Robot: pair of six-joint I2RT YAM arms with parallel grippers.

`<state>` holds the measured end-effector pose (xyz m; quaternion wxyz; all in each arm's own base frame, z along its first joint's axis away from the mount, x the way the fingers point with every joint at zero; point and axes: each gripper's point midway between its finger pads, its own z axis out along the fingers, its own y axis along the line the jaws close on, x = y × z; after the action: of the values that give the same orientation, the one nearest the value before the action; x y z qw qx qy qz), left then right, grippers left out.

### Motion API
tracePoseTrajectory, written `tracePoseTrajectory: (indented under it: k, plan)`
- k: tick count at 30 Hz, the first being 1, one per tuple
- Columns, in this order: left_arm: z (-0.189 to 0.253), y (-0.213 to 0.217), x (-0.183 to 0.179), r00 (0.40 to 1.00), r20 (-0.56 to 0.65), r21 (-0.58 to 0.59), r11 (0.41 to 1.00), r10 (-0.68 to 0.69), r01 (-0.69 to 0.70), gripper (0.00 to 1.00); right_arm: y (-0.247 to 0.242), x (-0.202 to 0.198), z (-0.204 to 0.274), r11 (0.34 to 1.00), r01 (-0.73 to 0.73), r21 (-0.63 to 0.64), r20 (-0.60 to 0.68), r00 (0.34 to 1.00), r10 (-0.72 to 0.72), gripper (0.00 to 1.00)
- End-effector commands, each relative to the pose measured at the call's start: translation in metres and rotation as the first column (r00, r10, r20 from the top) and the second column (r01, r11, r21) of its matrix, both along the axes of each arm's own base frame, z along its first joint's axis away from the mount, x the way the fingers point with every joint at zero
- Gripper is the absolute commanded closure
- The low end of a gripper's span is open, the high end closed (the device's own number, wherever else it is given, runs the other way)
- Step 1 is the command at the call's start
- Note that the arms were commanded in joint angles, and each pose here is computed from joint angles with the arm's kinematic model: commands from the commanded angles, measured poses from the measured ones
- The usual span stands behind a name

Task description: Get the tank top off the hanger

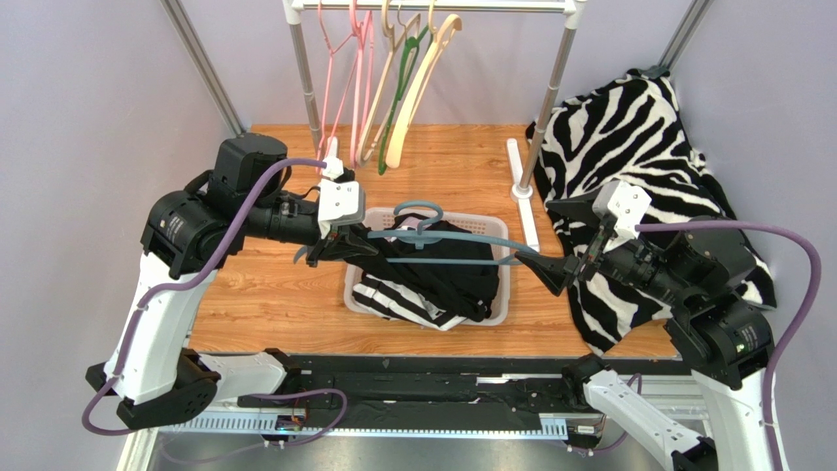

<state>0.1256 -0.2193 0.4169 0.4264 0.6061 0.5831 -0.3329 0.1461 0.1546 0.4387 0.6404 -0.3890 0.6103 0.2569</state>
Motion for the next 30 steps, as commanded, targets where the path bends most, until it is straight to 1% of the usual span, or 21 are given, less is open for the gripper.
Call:
tracePoseTrajectory:
  k: [1, 5, 8, 9, 11, 18, 20, 21, 22, 23, 25, 26, 28, 29, 30]
  plan:
    - [-0.008, 0.002, -0.016, 0.995, -0.027, 0.023, 0.995, -0.096, 0.097, 1.00, 0.009, -0.020, 0.024, 0.993, -0.112, 0.023, 0.078, 0.991, 0.110, 0.02]
    - [-0.006, -0.001, -0.015, 0.994, -0.027, 0.015, 0.994, -0.106, 0.106, 1.00, 0.024, -0.037, 0.011, 0.968, -0.249, 0.025, 0.017, 0.968, 0.249, 0.07]
    - [-0.003, -0.003, -0.012, 0.994, -0.027, 0.010, 0.994, -0.106, 0.106, 1.00, 0.029, -0.043, 0.000, 0.954, -0.299, 0.026, -0.042, 0.953, 0.300, 0.21]
    - [-0.001, -0.004, -0.013, 0.994, -0.024, 0.007, 0.994, -0.110, 0.110, 1.00, 0.030, -0.043, -0.003, 0.952, -0.306, 0.027, -0.059, 0.950, 0.307, 0.30]
    - [0.000, -0.005, -0.012, 0.994, -0.022, 0.006, 0.994, -0.111, 0.111, 1.00, 0.031, -0.042, -0.009, 0.952, -0.306, 0.029, -0.089, 0.947, 0.308, 0.35]
    - [0.006, -0.003, -0.021, 0.990, -0.024, -0.013, 0.990, -0.141, 0.141, 1.00, 0.034, -0.035, -0.018, 0.955, -0.294, 0.036, -0.131, 0.946, 0.297, 0.39]
    - [0.006, -0.003, -0.022, 0.989, -0.025, -0.013, 0.990, -0.143, 0.142, 1.00, 0.035, -0.034, -0.019, 0.953, -0.300, 0.041, -0.144, 0.942, 0.303, 0.43]
    - [0.005, -0.003, -0.024, 0.989, -0.030, -0.012, 0.989, -0.146, 0.146, 1.00, 0.036, -0.035, -0.019, 0.952, -0.303, 0.043, -0.147, 0.941, 0.306, 0.48]
    - [0.006, -0.002, -0.024, 0.989, -0.027, -0.013, 0.989, -0.147, 0.147, 1.00, 0.036, -0.034, -0.019, 0.951, -0.305, 0.046, -0.152, 0.939, 0.308, 0.55]
    - [0.004, -0.003, -0.024, 0.989, -0.035, -0.009, 0.989, -0.146, 0.146, 1.00, 0.038, -0.036, -0.019, 0.947, -0.319, 0.048, -0.155, 0.934, 0.323, 0.74]
    - [0.004, -0.003, -0.022, 0.990, -0.026, -0.014, 0.990, -0.141, 0.141, 1.00, 0.038, -0.038, -0.017, 0.945, -0.323, 0.058, -0.160, 0.931, 0.328, 0.94]
    - [0.001, -0.003, -0.020, 0.991, -0.032, -0.006, 0.992, -0.128, 0.128, 1.00, 0.037, -0.041, -0.015, 0.944, -0.322, 0.064, -0.159, 0.931, 0.329, 1.00]
    - [0.004, -0.004, -0.014, 0.995, -0.009, -0.016, 0.994, -0.104, 0.104, 0.94, 0.036, -0.045, -0.013, 0.943, -0.325, 0.074, -0.167, 0.928, 0.333, 1.00]
    - [0.003, -0.004, -0.008, 0.998, -0.009, -0.009, 0.998, -0.067, 0.067, 0.90, 0.035, -0.048, -0.012, 0.943, -0.325, 0.077, -0.159, 0.929, 0.333, 1.00]
    - [0.009, -0.005, -0.002, 0.999, 0.019, -0.026, 0.999, -0.044, 0.044, 0.81, 0.034, -0.050, -0.012, 0.944, -0.322, 0.078, -0.159, 0.930, 0.331, 1.00]
